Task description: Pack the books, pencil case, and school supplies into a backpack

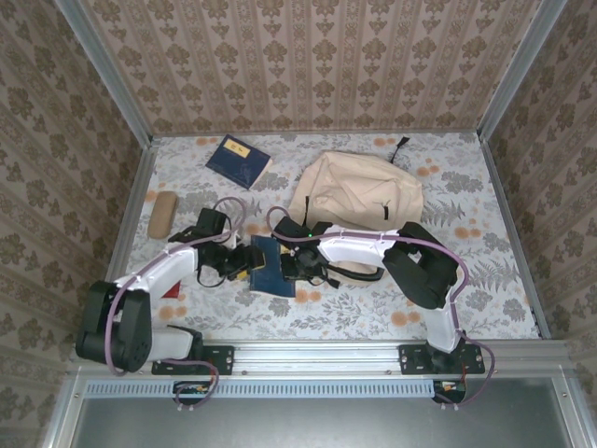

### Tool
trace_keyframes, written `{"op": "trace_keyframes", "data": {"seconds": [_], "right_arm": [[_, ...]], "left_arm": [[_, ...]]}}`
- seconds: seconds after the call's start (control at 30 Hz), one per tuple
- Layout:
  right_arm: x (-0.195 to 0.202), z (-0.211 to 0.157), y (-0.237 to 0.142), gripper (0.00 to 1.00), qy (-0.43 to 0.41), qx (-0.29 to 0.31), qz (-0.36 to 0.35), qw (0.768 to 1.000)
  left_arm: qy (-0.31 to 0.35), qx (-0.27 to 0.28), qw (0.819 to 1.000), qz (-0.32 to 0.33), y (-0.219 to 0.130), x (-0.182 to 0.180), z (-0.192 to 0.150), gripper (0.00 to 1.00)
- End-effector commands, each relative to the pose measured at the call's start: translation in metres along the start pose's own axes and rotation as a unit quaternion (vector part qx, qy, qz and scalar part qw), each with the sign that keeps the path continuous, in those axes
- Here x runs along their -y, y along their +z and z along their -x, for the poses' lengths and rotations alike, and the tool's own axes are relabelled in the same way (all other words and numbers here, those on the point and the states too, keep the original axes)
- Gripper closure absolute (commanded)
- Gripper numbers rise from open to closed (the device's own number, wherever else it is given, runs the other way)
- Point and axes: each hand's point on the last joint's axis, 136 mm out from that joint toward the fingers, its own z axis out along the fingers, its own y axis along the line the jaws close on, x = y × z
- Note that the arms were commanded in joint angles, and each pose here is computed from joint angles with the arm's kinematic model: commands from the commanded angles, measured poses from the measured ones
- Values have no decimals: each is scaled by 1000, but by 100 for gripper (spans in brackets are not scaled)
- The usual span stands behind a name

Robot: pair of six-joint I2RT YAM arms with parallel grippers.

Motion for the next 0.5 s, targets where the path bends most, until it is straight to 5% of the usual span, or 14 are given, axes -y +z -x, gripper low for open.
{"op": "trace_keyframes", "data": {"seconds": [0.0,0.2,0.47], "right_arm": [[3,-11,22,74,-13,-21,-10,1000],[4,-11,22,75,-12,-20,-9,1000],[-4,-5,8,73,-10,-6,15,1000]], "left_arm": [[32,-7,993,-114,-10,47,-4,49],[-2,-21,994,-103,4,33,-6,54],[-30,-3,999,-39,9,8,2,75]]}}
